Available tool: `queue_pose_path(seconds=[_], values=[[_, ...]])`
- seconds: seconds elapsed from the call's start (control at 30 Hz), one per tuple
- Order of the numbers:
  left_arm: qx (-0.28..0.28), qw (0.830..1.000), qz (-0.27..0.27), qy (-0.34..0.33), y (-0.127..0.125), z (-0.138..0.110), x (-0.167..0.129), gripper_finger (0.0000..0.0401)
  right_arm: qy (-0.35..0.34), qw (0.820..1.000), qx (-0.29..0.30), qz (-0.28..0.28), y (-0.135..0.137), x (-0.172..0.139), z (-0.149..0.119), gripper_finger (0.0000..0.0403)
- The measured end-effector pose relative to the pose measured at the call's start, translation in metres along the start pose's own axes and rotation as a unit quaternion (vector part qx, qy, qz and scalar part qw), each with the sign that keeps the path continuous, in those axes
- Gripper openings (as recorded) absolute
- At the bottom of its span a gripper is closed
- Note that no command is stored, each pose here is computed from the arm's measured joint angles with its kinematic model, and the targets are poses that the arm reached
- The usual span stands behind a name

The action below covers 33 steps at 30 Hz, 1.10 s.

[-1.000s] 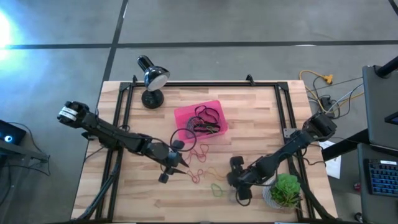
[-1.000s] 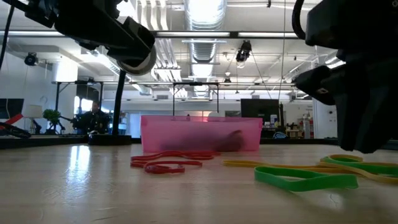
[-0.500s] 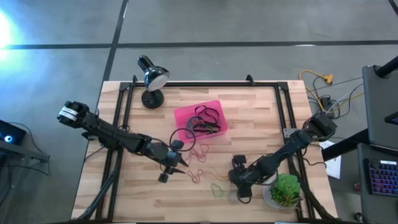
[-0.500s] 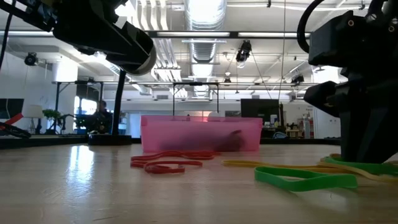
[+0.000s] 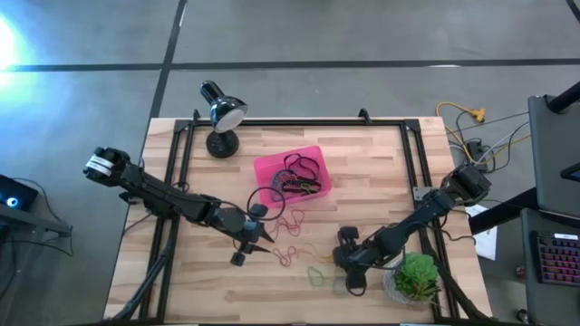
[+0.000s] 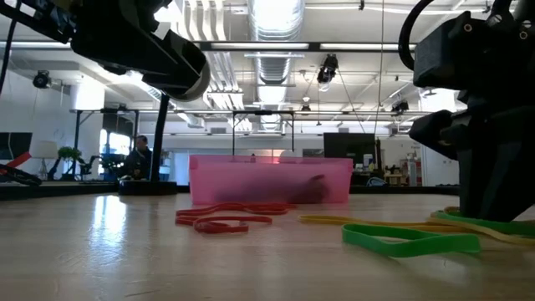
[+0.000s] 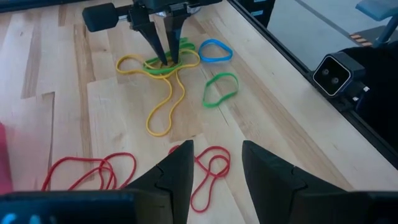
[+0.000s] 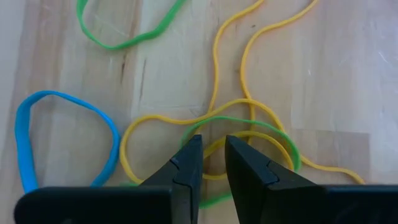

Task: Pick and place rubber bands into bin
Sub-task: Put the yellow rubber band into the red bin

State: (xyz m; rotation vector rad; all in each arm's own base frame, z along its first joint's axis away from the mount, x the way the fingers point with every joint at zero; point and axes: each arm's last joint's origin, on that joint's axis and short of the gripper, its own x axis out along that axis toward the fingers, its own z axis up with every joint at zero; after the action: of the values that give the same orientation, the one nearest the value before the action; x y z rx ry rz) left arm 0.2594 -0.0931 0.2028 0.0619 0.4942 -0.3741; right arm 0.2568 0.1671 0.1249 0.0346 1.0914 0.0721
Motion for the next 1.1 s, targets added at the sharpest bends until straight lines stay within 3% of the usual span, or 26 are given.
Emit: queue_pose_path(seconds=[0.27,0.47,0.7,1.1], values=[[0.0,1.0,0.0,0.002,0.0,-0.001,0.0,0.0121,0.001,1.0,0.001,0.012,0.001,0.0,0.0,0.0056],[0.0,1.0,0.0,0.002,0.0,-0.001,0.0,0.0121,0.005,1.0,0.0,0.01,0.0,0.0,-0.001,0.0017],[0.0,1.0,0.0,0.003,0.0,-0.002,0.0,0.0121,0.01,1.0,-0.003,0.007,0.0,0.0,-0.002,0.0008],[0.0,1.0,0.0,0.003,0.0,-0.003,0.0,0.0121,0.041,0.995,-0.03,-0.081,0.001,-0.048,0.026,0.0008]])
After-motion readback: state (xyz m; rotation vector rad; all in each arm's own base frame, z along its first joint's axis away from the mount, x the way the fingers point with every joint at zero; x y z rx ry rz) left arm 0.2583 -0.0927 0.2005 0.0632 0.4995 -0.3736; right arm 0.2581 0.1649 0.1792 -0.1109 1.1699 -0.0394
